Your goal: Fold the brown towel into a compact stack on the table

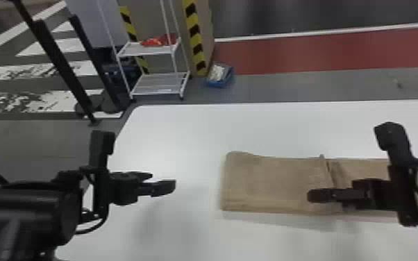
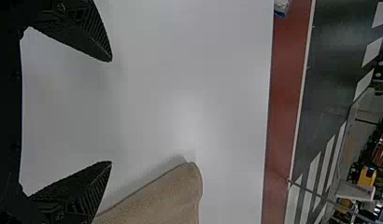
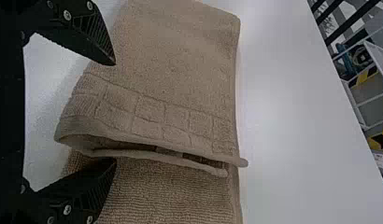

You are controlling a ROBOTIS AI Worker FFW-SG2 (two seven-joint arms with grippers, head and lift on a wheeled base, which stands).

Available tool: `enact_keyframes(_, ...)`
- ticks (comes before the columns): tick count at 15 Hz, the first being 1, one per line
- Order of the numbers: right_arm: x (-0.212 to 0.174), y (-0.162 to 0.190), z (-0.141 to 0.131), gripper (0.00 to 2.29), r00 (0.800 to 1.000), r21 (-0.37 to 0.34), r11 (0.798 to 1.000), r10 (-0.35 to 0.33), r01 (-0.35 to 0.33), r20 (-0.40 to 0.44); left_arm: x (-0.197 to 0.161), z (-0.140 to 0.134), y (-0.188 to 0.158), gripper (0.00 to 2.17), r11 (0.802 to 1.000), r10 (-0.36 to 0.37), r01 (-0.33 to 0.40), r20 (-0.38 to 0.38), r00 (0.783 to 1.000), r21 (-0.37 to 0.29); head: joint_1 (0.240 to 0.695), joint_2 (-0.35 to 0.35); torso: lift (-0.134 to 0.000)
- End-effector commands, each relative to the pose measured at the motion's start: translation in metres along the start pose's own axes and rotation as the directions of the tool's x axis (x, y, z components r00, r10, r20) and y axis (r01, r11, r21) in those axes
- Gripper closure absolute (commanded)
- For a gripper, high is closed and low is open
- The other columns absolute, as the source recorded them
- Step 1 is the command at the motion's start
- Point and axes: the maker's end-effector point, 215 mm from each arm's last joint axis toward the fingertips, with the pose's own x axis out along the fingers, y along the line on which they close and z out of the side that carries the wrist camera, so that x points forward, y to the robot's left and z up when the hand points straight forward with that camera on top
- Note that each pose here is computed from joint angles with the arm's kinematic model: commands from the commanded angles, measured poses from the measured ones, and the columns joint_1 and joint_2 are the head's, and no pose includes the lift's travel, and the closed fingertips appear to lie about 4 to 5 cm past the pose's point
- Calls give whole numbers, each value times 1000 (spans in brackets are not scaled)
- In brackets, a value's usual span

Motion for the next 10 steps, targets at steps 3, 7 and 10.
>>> enact_keyframes(3, 7, 8, 5, 535, 1000, -40, 999, -6, 5, -18, -1, -5, 0, 107, 1000, 0, -1, -6, 1000, -4, 695, 247, -124)
enact_keyframes(7, 4, 8, 6, 1025, 1000, -22, 1000, 15, -15, -6, -3, -6, 3, 107, 1000, 2, -2, -5, 1000, -6, 695, 257, -124)
enact_keyframes(10, -7, 10, 17, 1204, 999, -17, 999, 29, -29, 32, -3, -6, 3, 107, 1000, -1, 1, -5, 1000, -6, 695, 257, -124)
